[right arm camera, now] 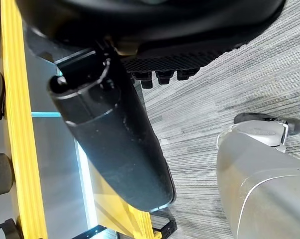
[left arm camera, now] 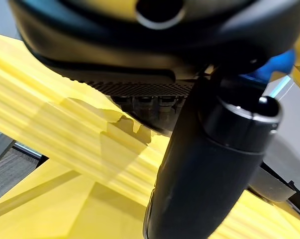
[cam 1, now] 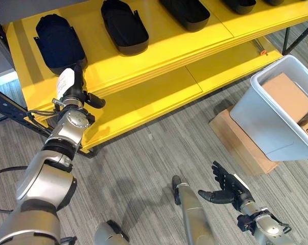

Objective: Move parts from the plastic box to the shelf.

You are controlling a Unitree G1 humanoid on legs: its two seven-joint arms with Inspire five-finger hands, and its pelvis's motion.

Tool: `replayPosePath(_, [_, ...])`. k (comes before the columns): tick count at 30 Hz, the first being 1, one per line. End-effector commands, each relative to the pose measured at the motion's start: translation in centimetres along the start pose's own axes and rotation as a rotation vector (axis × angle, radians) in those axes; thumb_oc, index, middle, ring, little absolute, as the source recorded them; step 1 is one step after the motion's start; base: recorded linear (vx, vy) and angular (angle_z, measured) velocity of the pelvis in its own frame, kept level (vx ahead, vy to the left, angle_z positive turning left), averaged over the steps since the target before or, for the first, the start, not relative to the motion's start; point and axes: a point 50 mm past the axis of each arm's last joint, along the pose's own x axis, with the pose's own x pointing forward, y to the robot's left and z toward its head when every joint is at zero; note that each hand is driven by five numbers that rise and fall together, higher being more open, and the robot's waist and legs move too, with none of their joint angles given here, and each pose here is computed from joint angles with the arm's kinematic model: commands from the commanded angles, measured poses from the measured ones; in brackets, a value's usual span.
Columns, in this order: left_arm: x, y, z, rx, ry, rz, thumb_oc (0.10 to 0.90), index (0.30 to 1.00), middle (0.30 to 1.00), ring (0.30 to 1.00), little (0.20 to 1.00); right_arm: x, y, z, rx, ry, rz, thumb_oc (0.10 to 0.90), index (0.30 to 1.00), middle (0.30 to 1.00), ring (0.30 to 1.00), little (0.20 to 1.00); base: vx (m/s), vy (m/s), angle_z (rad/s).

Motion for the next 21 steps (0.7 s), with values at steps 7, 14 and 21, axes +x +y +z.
replayPosePath(7, [1.5, 6.3, 4.3, -0.048, -0.188, 0.216, 0.900, 1.000, 1.000, 1.000, 1.000, -0.6, -1.7, 2.0, -0.007, -0.117, -0.048, 0.900, 1.000, 1.000, 1.000, 1.000, 0.00, -0.002, 0.02])
replayPosePath(14, [0.7, 4.9, 5.8, -0.131, -0.284, 0.186, 0.900, 1.000, 1.000, 1.000, 1.000, -0.5, -1.8, 2.1, -0.009, -0.126, -0.061, 0.900, 1.000, 1.000, 1.000, 1.000, 0.00, -0.005, 0.00])
replayPosePath(21, [-1.7, 2.8, 7.3, -0.319, -0.415, 0.140, 0.900, 1.000, 1.000, 1.000, 1.000, -0.6, -1.9, 2.4, 0.002, -0.155, -0.095, 0.900, 1.000, 1.000, 1.000, 1.000, -0.01, -0.021, 0.04])
